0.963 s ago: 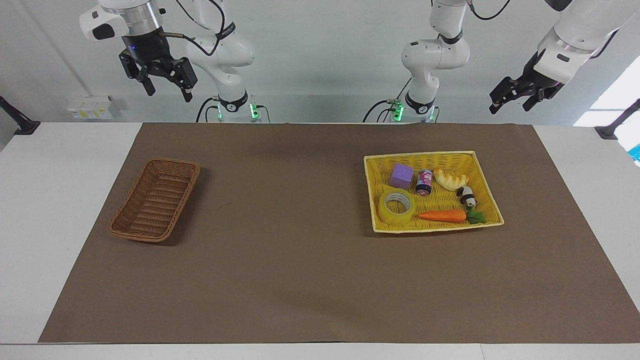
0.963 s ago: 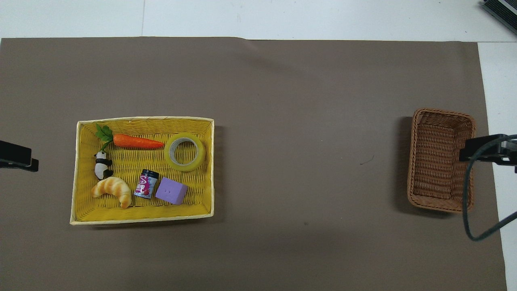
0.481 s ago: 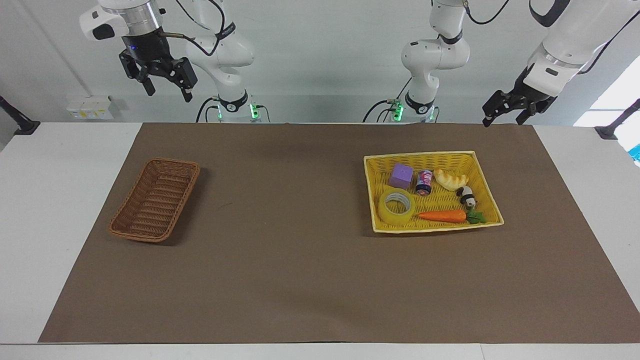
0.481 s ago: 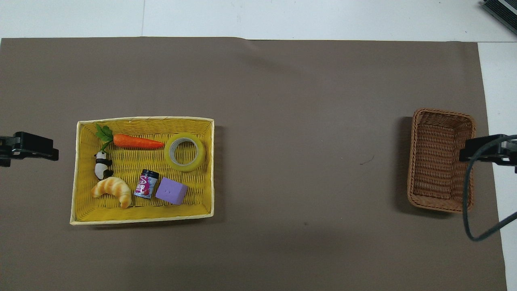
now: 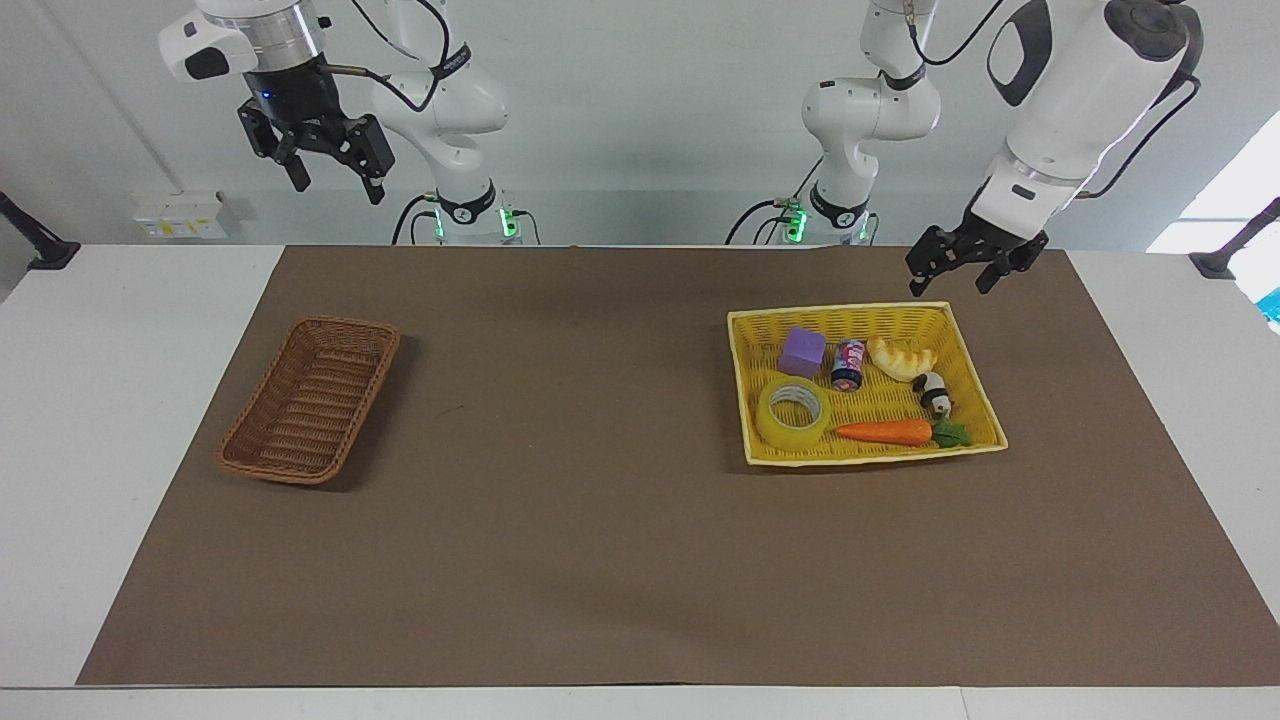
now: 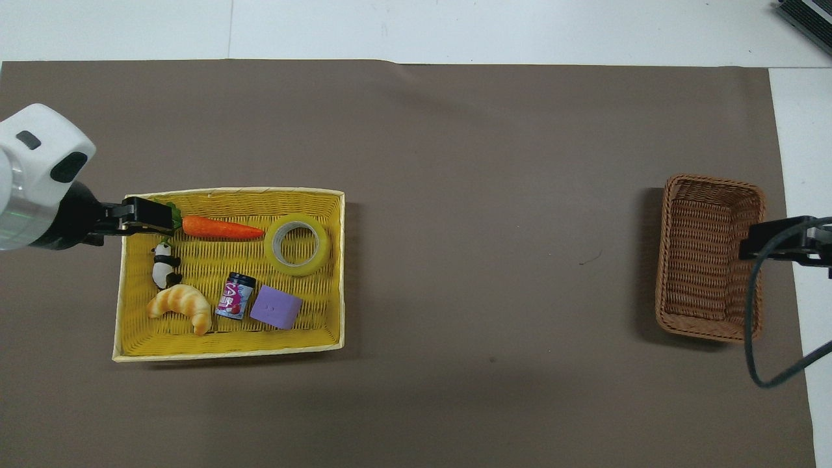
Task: Move tape to another basket
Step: 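Reach the left gripper down into the yellow basket onto the tape roll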
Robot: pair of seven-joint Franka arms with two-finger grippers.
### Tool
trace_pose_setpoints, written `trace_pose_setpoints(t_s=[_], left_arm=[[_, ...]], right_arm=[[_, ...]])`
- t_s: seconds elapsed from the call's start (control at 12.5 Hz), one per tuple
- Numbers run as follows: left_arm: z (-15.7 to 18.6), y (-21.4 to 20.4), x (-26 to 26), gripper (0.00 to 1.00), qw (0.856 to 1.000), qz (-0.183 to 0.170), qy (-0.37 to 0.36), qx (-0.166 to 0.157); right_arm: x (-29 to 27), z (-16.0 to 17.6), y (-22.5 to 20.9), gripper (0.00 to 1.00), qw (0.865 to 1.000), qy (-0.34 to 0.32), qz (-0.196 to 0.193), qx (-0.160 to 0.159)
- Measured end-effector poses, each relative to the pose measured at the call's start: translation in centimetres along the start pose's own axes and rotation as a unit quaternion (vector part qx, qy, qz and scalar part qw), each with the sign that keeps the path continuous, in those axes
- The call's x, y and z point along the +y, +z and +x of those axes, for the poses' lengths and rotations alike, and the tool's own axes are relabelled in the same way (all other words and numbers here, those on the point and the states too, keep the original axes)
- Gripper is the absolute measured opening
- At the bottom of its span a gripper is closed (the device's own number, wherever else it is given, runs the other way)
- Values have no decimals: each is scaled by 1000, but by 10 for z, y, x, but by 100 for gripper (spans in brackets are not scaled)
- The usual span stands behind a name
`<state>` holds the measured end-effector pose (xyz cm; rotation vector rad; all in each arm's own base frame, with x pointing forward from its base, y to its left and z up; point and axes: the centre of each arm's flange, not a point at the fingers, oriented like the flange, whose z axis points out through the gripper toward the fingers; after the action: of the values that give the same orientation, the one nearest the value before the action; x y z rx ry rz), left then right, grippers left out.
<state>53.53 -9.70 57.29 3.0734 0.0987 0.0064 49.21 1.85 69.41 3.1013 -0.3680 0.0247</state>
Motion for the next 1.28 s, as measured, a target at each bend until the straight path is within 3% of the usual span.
trace_pose_setpoints(t_s=[0.48,0.72,1.04,1.28], left_arm=[[10,66,54,100,1000,0,-18,-5],[14,115,56,100,1000,-2,-21,7],[15,182,68,100,1000,3,-26,-5],[14,205,74,100,1000,4,-25,-7]], right_arm=[[0,0,0,100,1000,0,0,0],[0,0,0,100,1000,0,0,0],[0,0,0,100,1000,0,0,0],[0,0,0,100,1000,0,0,0]])
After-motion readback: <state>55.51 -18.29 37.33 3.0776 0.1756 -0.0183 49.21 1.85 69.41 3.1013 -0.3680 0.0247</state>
